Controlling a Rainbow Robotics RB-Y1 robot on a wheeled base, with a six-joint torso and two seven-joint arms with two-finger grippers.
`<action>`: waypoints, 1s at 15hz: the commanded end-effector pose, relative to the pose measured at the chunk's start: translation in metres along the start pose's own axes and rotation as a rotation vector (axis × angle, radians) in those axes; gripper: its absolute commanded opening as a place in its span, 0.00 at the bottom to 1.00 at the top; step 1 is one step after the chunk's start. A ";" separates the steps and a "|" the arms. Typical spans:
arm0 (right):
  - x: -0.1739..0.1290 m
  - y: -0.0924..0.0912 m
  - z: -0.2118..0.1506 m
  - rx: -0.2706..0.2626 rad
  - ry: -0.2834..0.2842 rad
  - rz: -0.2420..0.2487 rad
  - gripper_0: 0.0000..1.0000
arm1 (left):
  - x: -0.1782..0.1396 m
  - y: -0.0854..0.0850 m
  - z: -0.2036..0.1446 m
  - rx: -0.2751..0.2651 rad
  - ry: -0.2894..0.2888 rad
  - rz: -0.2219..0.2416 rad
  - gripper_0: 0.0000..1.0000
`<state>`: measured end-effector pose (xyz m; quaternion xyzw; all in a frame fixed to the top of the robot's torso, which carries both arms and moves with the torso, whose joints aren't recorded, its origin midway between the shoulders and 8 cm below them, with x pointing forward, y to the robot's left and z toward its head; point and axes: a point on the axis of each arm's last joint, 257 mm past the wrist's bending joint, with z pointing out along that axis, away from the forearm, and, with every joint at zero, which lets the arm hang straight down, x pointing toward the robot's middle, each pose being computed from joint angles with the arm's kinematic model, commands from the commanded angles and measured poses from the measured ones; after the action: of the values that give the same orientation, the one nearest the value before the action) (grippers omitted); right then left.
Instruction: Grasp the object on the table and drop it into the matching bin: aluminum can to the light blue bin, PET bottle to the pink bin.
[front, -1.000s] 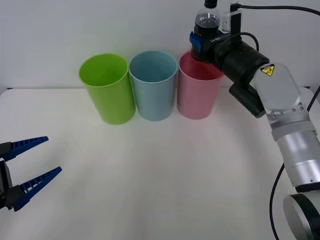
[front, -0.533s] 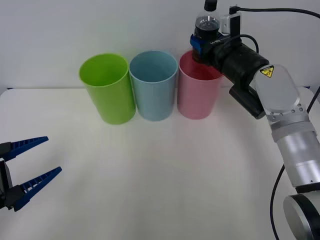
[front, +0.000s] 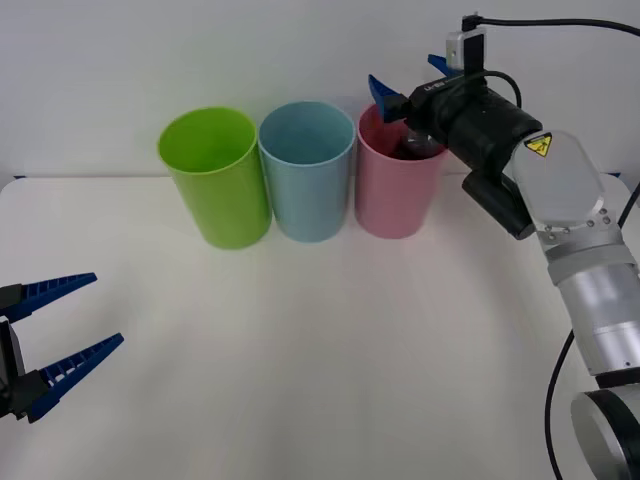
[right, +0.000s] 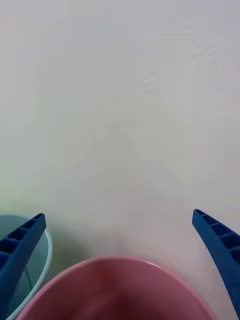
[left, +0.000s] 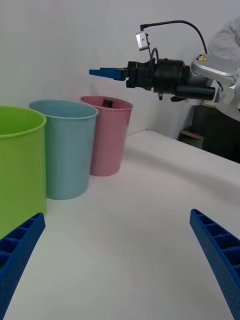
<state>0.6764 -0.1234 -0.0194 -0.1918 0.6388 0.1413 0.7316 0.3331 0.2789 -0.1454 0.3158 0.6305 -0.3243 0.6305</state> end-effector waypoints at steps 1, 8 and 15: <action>-0.001 -0.001 0.000 0.000 -0.003 0.002 1.00 | 0.000 0.000 0.000 0.000 0.000 0.000 1.00; -0.033 0.009 -0.009 -0.081 -0.058 0.052 1.00 | 0.000 0.000 0.000 0.000 0.000 0.000 1.00; -0.055 0.045 -0.139 -0.307 -0.104 0.095 1.00 | 0.000 0.000 0.000 0.000 0.000 0.000 1.00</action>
<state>0.5417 -0.1420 0.0180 -0.2575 0.5805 0.2738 0.7224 0.3331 0.2789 -0.1454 0.3158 0.6305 -0.3244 0.6305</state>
